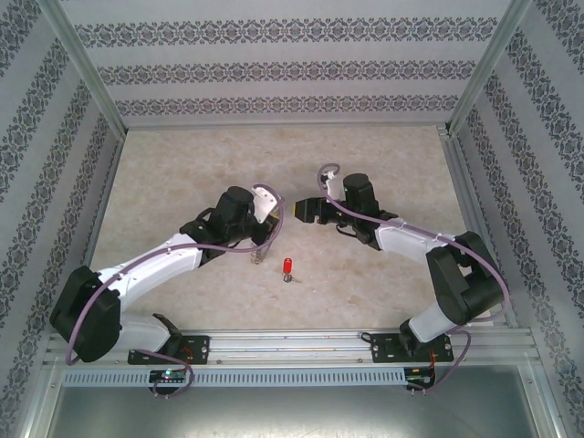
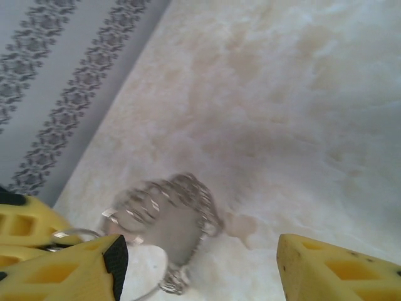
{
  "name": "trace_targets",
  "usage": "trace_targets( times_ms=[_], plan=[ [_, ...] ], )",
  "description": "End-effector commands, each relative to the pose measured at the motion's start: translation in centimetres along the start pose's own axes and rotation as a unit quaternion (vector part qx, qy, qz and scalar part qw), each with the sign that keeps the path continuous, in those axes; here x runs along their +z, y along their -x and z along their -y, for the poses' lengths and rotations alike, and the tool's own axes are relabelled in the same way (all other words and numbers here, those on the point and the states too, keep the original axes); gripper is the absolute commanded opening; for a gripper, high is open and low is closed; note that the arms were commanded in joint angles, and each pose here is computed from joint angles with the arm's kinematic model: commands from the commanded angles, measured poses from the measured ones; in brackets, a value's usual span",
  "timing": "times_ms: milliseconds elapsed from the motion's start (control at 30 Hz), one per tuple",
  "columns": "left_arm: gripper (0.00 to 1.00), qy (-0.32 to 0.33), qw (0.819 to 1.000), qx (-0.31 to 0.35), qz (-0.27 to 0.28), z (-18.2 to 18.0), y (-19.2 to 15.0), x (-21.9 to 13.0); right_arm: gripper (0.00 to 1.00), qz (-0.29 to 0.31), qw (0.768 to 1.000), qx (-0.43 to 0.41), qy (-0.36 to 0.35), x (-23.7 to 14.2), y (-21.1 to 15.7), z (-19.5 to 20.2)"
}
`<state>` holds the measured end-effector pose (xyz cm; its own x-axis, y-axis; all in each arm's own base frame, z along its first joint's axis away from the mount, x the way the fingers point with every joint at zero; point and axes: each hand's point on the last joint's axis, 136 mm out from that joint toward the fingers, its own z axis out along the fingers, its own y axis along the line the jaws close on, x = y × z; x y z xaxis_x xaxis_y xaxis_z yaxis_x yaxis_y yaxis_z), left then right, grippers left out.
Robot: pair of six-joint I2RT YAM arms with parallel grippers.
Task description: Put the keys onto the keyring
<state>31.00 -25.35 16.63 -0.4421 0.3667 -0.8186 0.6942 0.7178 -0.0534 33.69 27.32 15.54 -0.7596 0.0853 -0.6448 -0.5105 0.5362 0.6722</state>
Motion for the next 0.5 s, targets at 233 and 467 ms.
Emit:
trace_targets(
  times_ms=[233,467],
  plan=[
    [0.0,-0.11,0.99,-0.022,0.089,1.5,1.9,-2.1,0.59,0.014,0.993,-0.04,0.114,-1.8,0.1,-4.0],
    [0.0,-0.151,0.981,-0.046,0.114,1.7,2.1,-2.5,0.5,0.016,0.982,-0.034,0.187,-1.6,0.2,-5.8]
  ],
)
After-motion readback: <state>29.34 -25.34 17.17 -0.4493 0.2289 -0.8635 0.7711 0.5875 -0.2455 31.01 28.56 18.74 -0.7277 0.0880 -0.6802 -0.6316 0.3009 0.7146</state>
